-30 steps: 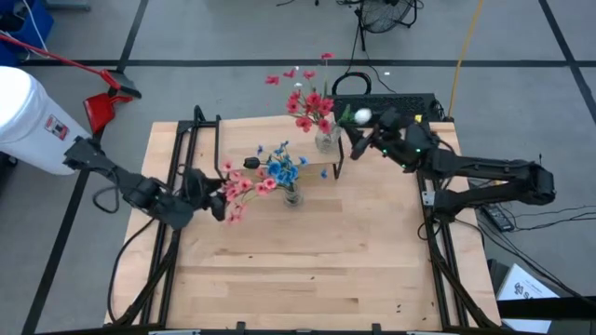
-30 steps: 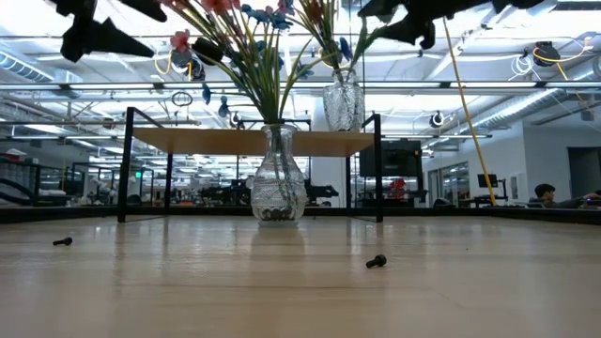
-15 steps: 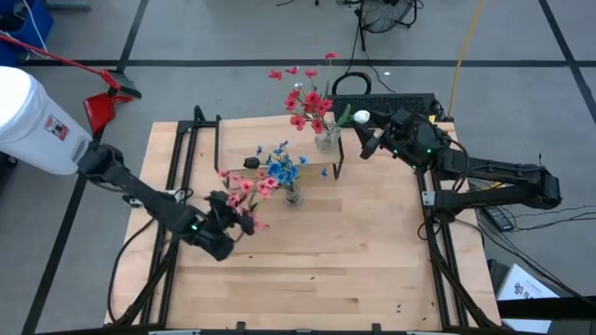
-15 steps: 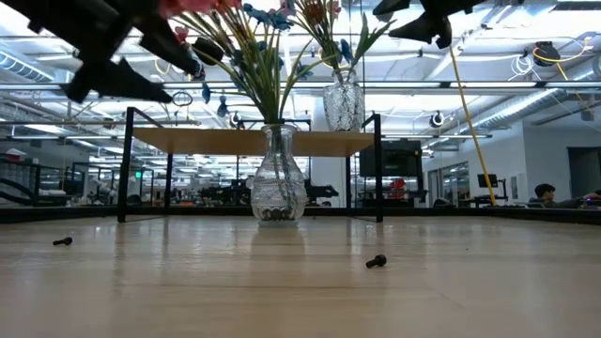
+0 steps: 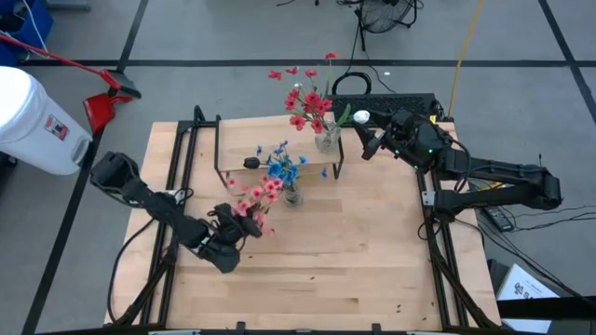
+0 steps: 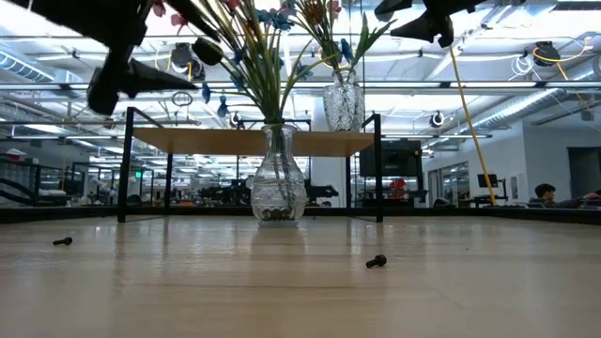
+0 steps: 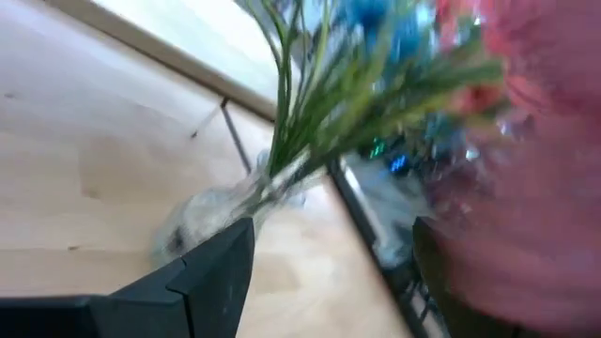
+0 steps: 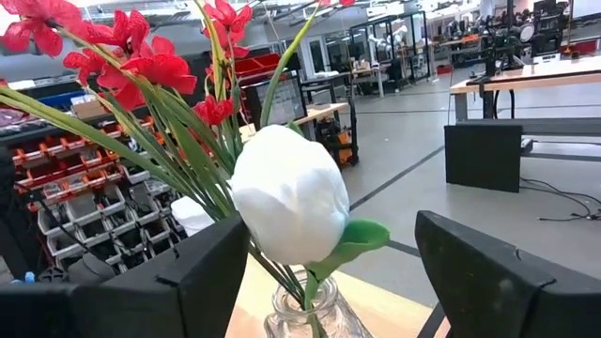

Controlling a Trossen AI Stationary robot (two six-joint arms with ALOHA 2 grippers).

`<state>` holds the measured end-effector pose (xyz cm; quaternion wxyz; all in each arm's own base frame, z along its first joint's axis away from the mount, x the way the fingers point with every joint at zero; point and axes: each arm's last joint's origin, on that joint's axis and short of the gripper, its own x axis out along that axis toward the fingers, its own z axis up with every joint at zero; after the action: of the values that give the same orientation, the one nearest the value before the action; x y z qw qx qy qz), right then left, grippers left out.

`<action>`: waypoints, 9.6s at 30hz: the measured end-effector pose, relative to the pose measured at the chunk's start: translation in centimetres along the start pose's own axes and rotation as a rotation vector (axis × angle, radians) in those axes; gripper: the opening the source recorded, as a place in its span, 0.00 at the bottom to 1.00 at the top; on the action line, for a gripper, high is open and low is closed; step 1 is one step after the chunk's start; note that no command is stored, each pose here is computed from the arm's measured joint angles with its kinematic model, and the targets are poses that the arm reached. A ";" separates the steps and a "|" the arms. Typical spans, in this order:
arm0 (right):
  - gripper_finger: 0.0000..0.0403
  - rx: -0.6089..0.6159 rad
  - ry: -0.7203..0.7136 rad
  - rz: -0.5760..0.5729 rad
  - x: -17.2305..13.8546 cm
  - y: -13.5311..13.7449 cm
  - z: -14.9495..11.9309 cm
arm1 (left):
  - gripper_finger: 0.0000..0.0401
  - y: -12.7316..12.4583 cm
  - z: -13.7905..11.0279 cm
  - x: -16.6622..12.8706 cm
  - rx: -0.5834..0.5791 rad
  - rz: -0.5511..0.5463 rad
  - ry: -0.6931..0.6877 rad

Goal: Pick and place flowers into a vace then onto a shelf
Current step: Put the transparent vase on the shelf, then return to Home Position

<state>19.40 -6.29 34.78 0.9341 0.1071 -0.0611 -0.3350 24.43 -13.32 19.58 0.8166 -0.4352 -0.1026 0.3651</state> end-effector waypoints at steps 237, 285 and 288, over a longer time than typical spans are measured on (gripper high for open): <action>0.73 -0.148 0.487 0.054 -1.8 -1.1 -4.1 | 0.97 -0.7 15.5 5.2 0.627 0.021 0.353; 0.73 -0.014 0.288 0.489 -10.4 -6.6 -17.5 | 0.97 14.9 10.4 -6.0 0.387 -0.045 0.201; 0.73 -0.012 0.280 0.491 -10.4 -6.6 -17.4 | 0.97 15.9 10.1 -5.7 0.476 0.035 0.275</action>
<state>10.58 -1.81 15.88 0.9872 0.1290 0.0464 -0.0812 7.38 -5.16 14.04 0.8958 -0.2780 0.1055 0.3304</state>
